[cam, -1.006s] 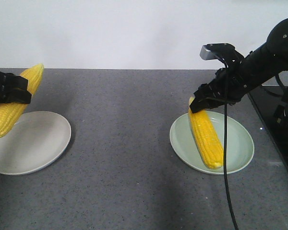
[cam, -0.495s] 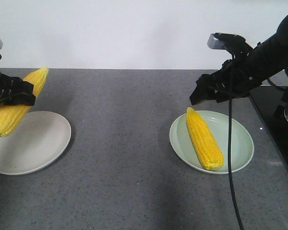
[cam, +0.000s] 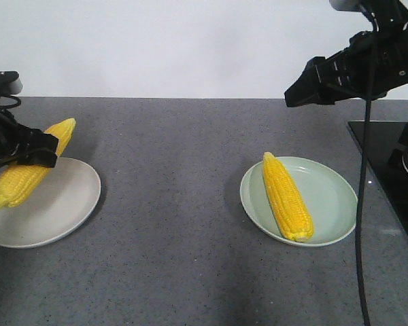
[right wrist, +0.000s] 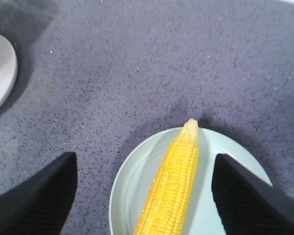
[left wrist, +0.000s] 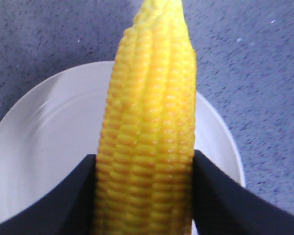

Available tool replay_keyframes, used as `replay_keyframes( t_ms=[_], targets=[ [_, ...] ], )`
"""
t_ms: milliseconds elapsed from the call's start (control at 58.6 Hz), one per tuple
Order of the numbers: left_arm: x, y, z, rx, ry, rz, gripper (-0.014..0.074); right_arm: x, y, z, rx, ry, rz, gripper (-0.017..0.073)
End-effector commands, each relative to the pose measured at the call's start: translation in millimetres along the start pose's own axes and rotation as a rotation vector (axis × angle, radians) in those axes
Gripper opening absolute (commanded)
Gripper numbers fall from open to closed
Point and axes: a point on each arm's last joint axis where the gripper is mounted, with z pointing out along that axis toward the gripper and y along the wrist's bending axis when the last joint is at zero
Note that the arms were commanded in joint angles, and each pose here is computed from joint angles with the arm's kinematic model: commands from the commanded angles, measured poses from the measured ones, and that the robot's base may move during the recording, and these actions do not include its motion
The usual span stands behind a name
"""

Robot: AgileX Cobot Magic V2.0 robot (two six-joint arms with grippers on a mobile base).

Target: Distribute corn equally

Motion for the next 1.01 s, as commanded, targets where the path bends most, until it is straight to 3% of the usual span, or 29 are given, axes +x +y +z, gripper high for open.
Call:
replay_keyframes(
  t_ms=[0,273,529,665,819,989],
  targets=[
    [-8,-3.1,-14,-0.012,-0.063,0.013,0.0320,-12,9.5,-32,0.021,-0.147,-0.023,0.0542],
    [-5,-3.8,-13,-0.001,-0.025,0.013,0.0496,-12,10.8,-36,0.024,-0.146,-0.025,0.0542],
    [-1,-5.8,-13,0.020,0.016,0.007,0.0507,-12,12.1,-36,0.009,-0.147,-0.018,0.0542],
    [2,-7.5,-14,0.035,0.048,-0.047,0.0502,-10,15.7,-37,-0.025,-0.135,-0.009,0.0532],
    [3,-13.7,-28,0.064,0.025,-0.041,0.0463,-9,22.1,-47,-0.037,-0.150,-0.032,0.0419],
    [5,-30.4,-65,0.135,-0.098,0.011,0.0353,-3,34.2,-66,-0.059,-0.206,-0.090,0.0125]
  ],
)
